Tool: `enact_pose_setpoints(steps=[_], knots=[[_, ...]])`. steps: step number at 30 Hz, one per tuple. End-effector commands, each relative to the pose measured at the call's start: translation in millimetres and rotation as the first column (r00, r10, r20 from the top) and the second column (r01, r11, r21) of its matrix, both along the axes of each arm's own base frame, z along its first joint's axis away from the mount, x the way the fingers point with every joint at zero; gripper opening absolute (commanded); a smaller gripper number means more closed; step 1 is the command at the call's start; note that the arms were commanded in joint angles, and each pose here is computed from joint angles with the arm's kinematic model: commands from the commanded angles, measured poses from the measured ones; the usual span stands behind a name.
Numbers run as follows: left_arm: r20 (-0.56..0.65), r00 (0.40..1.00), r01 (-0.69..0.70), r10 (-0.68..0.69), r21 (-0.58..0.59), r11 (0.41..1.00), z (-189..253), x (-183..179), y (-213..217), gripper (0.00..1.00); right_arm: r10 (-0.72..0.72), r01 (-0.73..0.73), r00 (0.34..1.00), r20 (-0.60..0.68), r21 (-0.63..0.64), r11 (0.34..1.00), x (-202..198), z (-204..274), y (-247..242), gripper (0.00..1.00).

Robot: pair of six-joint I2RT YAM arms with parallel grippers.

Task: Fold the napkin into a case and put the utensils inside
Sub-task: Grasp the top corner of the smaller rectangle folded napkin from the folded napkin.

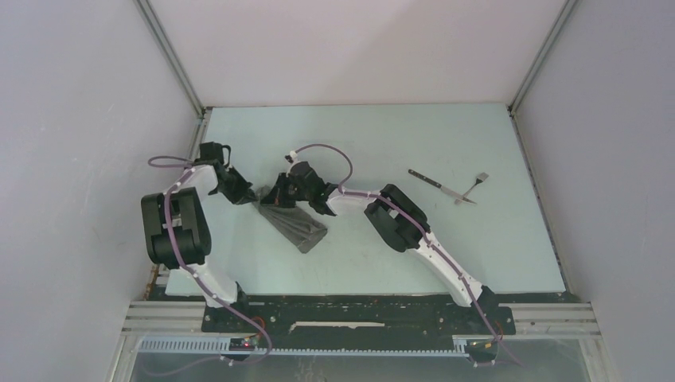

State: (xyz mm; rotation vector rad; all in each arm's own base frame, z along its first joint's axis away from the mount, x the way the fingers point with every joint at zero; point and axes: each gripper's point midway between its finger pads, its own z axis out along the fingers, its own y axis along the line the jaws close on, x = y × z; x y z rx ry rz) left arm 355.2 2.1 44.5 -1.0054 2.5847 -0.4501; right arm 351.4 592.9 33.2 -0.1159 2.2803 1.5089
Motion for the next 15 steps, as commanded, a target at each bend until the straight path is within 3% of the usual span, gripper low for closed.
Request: enact_pose_setpoints(steps=[1, 9, 15], knots=[[0.043, 0.998, 0.043, -0.041, -0.044, 0.998, 6.4, 17.4, -14.9, 0.12, 0.01, -0.011, 1.0, -0.015, -0.029, 1.0, -3.6, 3.3, 0.6, 0.0], [-0.007, 0.998, 0.061, -0.062, -0.072, 0.996, -11.9, 10.8, -23.2, 0.13, 0.008, -0.009, 1.0, -0.018, -0.029, 1.0, -2.8, 3.6, 0.1, 0.0], [0.148, 0.988, 0.05, -0.052, 0.015, 0.999, 49.1, 16.8, -9.4, 0.24, 0.009, -0.009, 1.0, -0.01, -0.037, 0.999, -2.3, 6.2, -3.2, 0.01]])
